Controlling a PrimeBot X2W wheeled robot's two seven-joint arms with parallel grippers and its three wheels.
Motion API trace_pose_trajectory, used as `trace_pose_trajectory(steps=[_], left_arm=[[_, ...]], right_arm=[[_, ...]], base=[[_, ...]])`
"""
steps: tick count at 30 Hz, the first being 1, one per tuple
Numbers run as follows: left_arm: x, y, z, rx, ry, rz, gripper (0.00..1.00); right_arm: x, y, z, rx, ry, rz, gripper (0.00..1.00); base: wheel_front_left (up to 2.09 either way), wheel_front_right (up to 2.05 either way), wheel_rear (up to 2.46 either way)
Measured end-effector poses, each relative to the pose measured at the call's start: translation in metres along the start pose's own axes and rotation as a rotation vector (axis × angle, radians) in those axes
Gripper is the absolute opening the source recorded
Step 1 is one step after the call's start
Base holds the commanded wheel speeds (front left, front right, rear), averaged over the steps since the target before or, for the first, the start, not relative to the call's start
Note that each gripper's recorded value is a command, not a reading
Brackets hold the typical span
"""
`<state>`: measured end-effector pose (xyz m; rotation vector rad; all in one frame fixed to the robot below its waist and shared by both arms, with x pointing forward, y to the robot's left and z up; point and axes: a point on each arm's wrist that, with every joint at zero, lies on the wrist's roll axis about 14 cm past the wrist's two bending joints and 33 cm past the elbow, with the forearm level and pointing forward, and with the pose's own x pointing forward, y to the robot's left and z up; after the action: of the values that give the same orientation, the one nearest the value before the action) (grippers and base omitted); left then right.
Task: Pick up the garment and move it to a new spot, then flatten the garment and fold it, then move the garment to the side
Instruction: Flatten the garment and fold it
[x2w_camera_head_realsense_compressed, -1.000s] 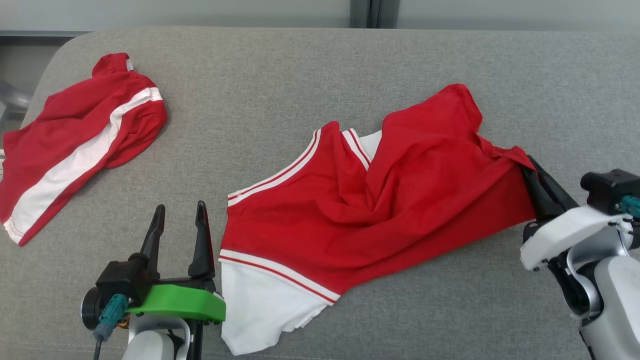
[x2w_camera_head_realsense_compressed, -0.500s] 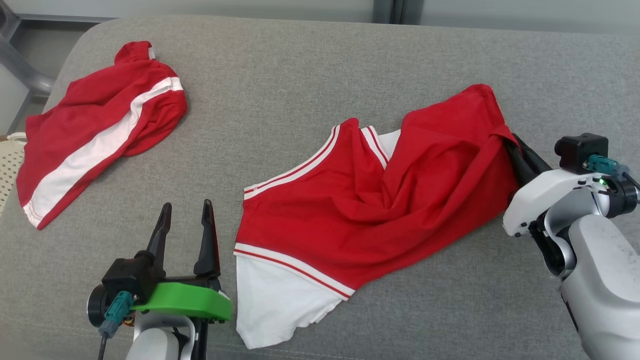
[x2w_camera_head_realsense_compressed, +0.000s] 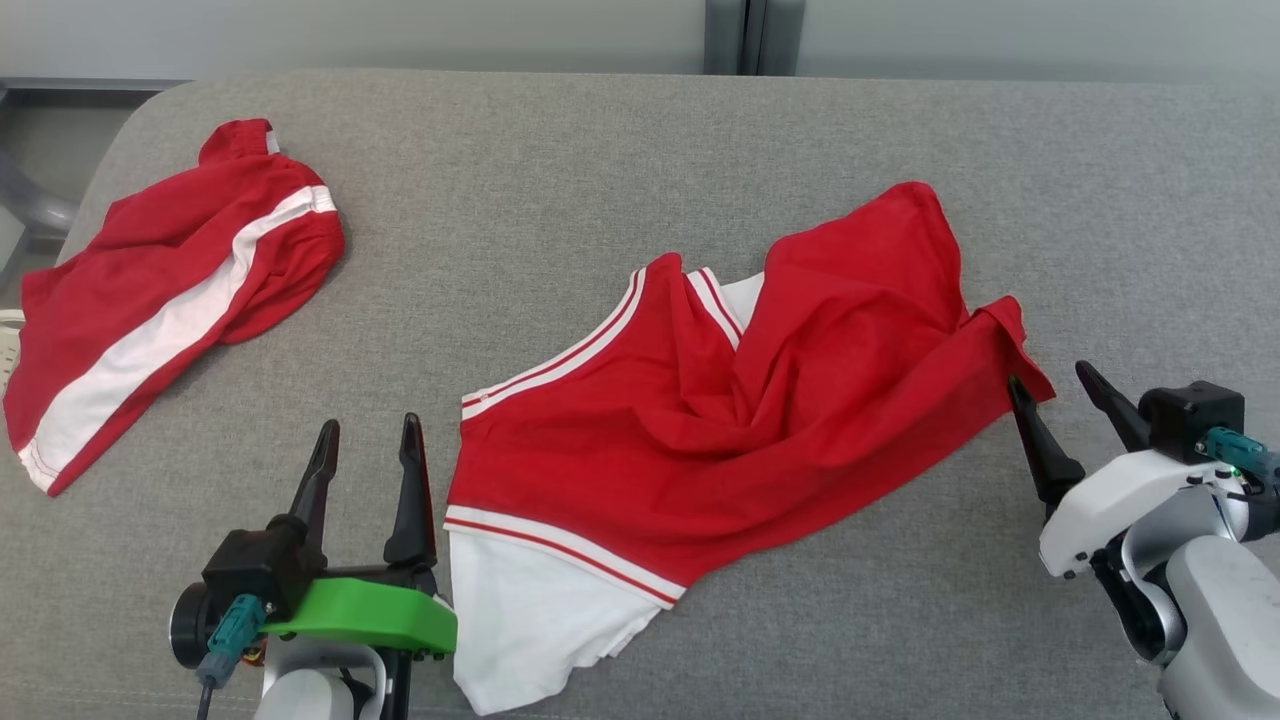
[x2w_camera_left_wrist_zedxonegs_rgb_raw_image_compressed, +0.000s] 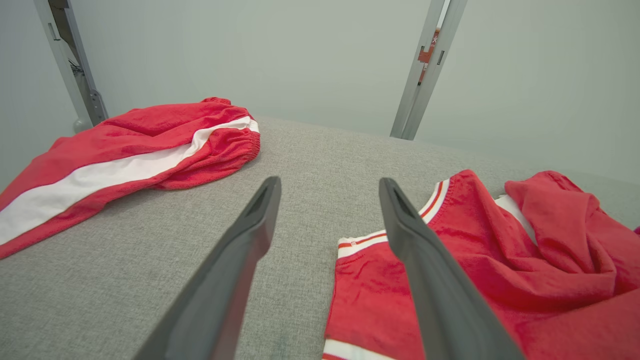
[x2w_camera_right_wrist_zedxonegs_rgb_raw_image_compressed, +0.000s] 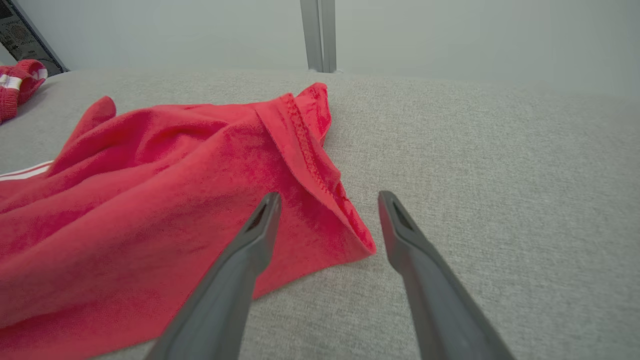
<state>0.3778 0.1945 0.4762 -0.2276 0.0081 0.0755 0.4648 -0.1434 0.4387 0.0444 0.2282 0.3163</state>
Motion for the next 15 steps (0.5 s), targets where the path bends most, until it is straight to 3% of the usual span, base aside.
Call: trace_pose_trajectory(steps=[6, 15], left_arm=[[0.001, -0.004, -0.002, 0.001, 0.004, -0.014, 1.00], [0.002, -0.002, -0.006, 0.004, 0.019, -0.010, 1.00]], right_arm=[[-0.013, -0.010, -0.010, -0.020, 0.049, -0.010, 1.00], [0.007, -0.003, -0.013, -0.083, 0.110, 0.033, 1.00]], base=[[0.00, 0.00, 0.00], [0.00, 0.00, 0.00]])
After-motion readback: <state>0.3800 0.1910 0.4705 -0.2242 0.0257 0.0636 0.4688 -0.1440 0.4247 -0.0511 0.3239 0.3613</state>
